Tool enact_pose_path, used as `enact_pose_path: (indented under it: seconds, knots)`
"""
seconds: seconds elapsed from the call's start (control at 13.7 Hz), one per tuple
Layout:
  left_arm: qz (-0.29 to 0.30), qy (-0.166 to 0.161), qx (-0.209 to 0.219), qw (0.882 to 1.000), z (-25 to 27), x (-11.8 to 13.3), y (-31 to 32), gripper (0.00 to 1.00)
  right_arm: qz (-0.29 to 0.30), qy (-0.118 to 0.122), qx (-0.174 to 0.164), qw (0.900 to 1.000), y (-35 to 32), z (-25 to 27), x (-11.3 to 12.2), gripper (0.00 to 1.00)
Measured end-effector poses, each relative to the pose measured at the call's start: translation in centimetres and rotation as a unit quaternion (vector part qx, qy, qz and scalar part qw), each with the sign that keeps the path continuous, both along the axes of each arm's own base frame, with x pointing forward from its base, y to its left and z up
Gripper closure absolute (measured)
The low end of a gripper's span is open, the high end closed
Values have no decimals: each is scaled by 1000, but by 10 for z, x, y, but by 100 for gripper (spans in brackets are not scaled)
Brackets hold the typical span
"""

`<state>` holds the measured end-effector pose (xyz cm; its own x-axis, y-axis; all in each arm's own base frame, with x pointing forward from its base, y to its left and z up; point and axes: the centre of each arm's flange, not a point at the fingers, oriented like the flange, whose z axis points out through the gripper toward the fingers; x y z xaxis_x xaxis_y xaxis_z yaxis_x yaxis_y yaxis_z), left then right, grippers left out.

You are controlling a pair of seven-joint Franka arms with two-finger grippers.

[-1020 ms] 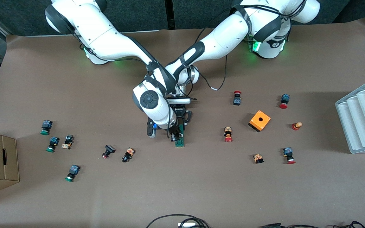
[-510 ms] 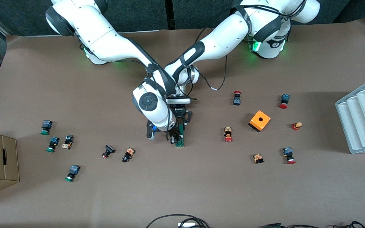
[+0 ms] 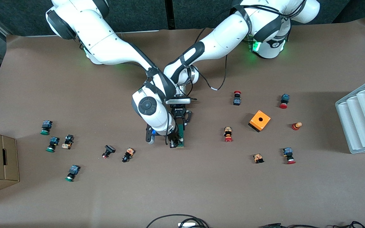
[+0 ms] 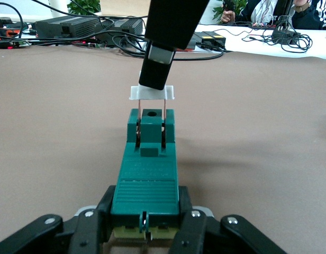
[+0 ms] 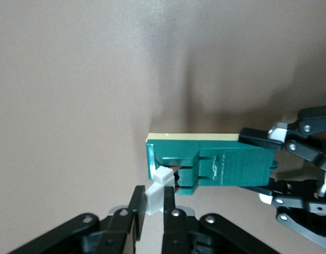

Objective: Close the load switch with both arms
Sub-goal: 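Press the white slider fully to the switch end with the right gripper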

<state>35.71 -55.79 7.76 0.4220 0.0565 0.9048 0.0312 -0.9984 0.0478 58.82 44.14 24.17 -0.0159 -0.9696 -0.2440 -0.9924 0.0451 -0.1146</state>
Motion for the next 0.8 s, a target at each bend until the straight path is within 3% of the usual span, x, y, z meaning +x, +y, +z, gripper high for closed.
enact_pose_path:
  seconds: [0.8]
  knots:
    - [0, 0, 0, 1000, 0, 0, 0, 51, -9, 0, -6, 1000, -8, -15, 15, 81]
